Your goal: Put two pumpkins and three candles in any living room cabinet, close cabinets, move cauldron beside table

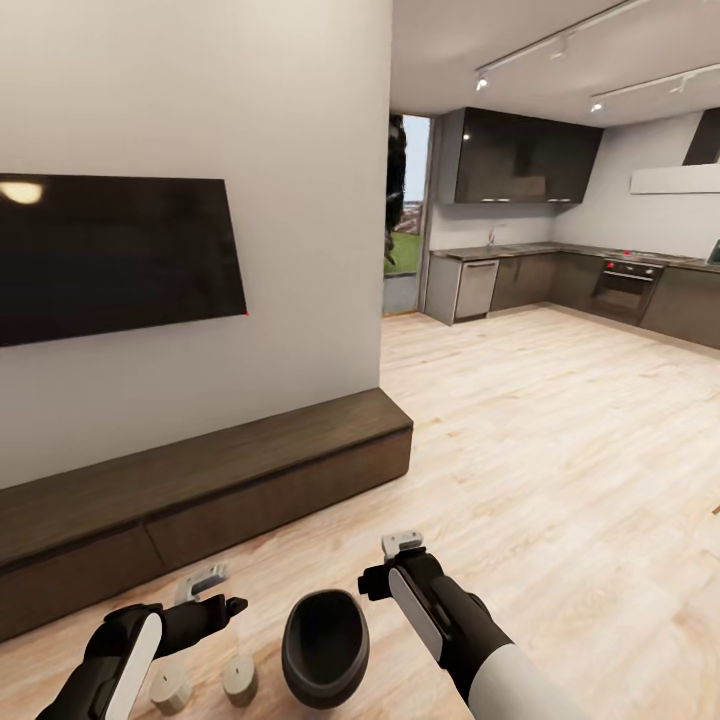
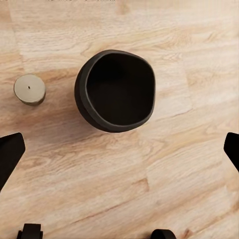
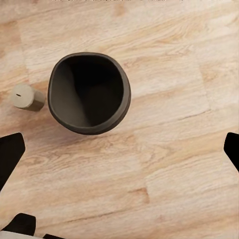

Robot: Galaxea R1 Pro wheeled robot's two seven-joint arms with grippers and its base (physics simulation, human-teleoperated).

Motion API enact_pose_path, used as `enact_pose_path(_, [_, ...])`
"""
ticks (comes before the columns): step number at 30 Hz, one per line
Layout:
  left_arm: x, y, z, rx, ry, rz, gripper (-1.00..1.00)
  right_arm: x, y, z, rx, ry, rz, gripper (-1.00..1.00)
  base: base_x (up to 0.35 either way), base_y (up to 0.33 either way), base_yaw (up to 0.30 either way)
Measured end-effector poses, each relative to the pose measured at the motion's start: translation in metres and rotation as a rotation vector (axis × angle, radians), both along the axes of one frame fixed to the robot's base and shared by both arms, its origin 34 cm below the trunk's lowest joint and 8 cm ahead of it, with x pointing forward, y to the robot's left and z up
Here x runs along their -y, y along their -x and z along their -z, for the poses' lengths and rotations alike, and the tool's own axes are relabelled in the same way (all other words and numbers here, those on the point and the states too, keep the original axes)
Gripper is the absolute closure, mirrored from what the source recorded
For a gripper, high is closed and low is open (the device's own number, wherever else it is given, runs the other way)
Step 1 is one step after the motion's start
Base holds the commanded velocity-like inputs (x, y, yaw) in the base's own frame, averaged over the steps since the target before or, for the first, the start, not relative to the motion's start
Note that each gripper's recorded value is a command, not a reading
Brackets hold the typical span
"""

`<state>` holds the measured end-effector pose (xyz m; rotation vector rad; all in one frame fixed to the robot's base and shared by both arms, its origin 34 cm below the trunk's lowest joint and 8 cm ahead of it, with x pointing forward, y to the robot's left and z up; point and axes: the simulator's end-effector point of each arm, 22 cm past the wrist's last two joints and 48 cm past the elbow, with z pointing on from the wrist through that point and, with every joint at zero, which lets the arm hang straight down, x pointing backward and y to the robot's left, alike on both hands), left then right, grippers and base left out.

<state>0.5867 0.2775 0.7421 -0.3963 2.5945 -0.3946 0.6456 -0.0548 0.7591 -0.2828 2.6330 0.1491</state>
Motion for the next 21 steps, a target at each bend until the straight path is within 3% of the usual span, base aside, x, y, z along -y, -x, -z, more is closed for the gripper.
enact_pose_path(13, [-0.0009,-0.0003,0.0,0.002,-0.002,-0.002,-1.0,-0.0001,0.0009,0.0009,-0.002,0.001,-0.001,-1.0,0.142,-0.094,0.0])
enact_pose_path(21, [-0.0022,-0.0002,0.0004,0.0,-0.008,-0.005,-1.0,-0.0052,-0.0004,-0.0007,0.019,0.003,-0.017,-1.0,0.027,-0.017,0.0])
